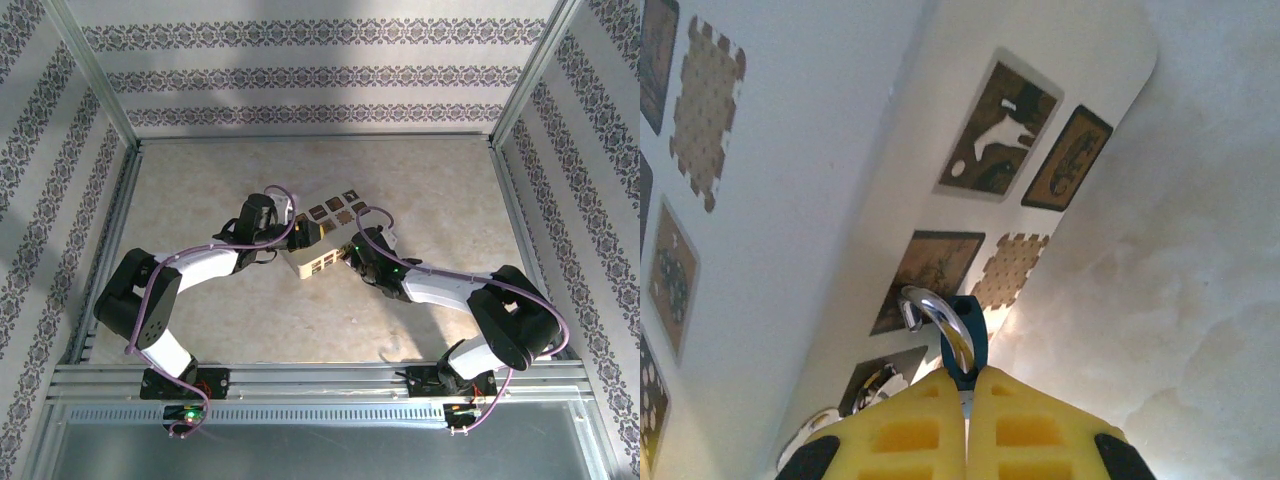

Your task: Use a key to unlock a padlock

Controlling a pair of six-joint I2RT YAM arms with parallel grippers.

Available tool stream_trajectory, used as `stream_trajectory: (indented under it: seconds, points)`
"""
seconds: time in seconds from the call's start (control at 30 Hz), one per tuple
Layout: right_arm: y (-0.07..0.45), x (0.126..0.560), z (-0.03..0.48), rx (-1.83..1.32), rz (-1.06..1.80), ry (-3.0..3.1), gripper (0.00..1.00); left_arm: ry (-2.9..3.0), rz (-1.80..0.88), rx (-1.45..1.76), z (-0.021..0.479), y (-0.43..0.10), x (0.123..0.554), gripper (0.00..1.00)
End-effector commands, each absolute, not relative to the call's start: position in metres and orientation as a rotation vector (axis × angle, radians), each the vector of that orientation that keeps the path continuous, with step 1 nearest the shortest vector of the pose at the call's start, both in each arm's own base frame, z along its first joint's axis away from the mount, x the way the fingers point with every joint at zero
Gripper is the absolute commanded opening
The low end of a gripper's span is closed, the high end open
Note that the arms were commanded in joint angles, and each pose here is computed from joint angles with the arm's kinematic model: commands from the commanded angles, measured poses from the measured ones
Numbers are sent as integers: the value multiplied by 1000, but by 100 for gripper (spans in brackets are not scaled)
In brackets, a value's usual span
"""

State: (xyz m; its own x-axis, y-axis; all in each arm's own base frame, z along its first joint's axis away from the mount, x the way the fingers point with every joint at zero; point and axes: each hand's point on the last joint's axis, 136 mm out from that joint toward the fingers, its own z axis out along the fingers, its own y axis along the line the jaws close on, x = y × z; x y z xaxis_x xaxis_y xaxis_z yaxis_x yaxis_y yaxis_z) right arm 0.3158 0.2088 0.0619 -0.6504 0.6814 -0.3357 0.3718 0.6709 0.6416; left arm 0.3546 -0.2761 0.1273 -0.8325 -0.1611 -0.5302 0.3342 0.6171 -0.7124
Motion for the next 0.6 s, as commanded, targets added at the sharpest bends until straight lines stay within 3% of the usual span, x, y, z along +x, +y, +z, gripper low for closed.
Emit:
stream_trajectory:
  seconds: [0.0,0.3,0.57]
  points:
    - [200,335,86,855,712,2207,0,2582,-1057,17,49,-254,315,57]
    - [169,298,111,626,558,2276,0,2474,-1128,50,104,-257,338,63]
    - [191,242,133,138,762,2492,0,2335,-1092,43,166,-230,351,70]
